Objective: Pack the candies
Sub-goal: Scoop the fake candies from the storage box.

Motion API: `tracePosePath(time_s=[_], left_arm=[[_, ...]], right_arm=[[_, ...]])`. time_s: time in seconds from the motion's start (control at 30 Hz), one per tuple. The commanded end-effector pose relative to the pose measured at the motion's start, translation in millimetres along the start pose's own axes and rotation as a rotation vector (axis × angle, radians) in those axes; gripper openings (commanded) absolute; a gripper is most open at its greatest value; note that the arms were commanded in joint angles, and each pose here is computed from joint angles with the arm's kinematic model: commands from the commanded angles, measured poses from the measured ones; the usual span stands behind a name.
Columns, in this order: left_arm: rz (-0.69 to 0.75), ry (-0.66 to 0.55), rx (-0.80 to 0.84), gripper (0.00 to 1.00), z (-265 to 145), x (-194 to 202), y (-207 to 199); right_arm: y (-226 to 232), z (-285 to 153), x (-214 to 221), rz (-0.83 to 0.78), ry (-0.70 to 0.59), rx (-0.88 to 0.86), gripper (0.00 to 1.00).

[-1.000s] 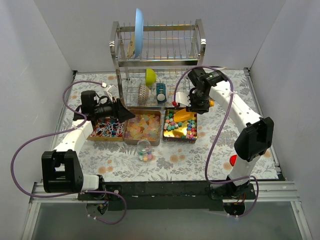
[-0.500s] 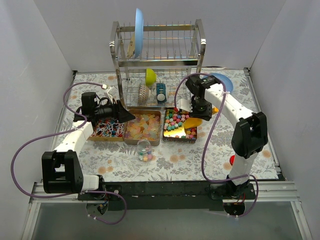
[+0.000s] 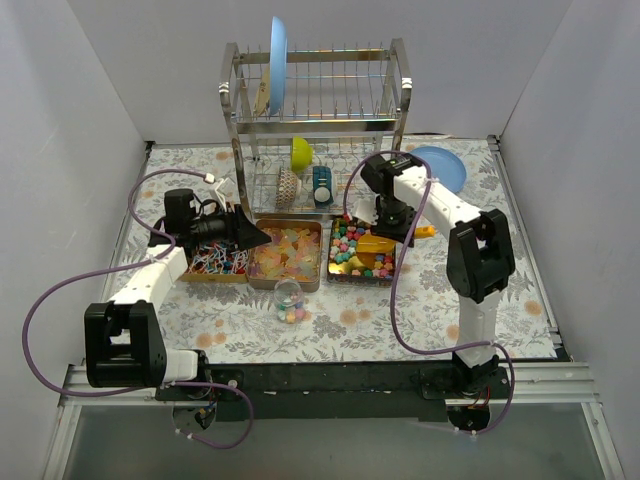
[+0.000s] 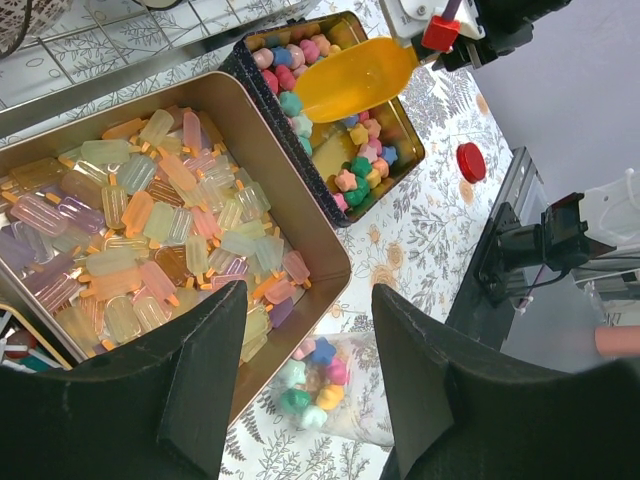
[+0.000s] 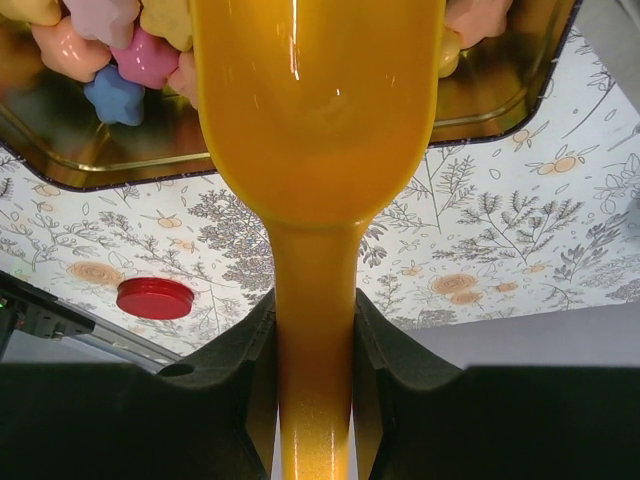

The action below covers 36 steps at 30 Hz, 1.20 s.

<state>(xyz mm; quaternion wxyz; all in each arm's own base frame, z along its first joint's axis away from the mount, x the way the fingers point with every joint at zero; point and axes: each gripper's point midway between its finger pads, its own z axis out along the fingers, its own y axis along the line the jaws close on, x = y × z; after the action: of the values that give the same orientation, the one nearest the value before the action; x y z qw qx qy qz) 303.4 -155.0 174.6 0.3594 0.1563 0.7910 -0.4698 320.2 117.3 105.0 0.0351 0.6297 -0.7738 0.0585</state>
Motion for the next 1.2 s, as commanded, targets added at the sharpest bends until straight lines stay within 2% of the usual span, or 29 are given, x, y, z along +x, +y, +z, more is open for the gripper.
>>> tracePosePath(time_s=[0.0,0.27,0.5,0.7,0.77,0.83,0.93,1.07,1.17], left_arm=[[0.043,-0.034,0.004,0.52,-4.1,-6.8,-7.6],[0.027,-0.027,0.004,0.52,-2.9,0.2,-4.9],[0.019,-0.024,-0.001,0.52,-3.1,0.7,-4.4],[0.033,-0.009,-0.010,0.52,-3.9,-4.1,-3.9],[0.056,0.005,-0.019,0.52,-5.4,-6.7,-3.8],[0.083,0.011,-0.025,0.52,-7.7,-8.5,-5.2],[0.092,0.017,-0.029,0.52,-8.7,-8.0,-5.6],[0.104,0.020,-0.031,0.52,-9.8,-3.0,-5.4],[0.100,0.017,-0.037,0.52,-9.9,-0.2,-4.2]], right_arm=[[-7.0,-13.2,-9.4,0.019,-0.001,0.047,0.01],[4.1,1.1,-46.0,-0.066,-0.008,0.009,0.01],[11.5,28.8,-45.1,-0.185,0.008,-0.005,0.01],[16.5,42.4,-59.4,-0.299,-0.123,0.022,0.01],[5.7,36.5,-67.3,-0.366,-0.161,0.085,0.01],[-10.7,26.5,-67.8,-0.431,-0.144,0.147,0.01],[-33.1,5.4,-71.4,-0.460,-0.151,0.192,0.01],[-50.7,-16.6,-67.5,-0.507,-0.167,0.209,0.01],[-49.3,-15.0,-57.4,-0.536,-0.155,0.189,0.01]])
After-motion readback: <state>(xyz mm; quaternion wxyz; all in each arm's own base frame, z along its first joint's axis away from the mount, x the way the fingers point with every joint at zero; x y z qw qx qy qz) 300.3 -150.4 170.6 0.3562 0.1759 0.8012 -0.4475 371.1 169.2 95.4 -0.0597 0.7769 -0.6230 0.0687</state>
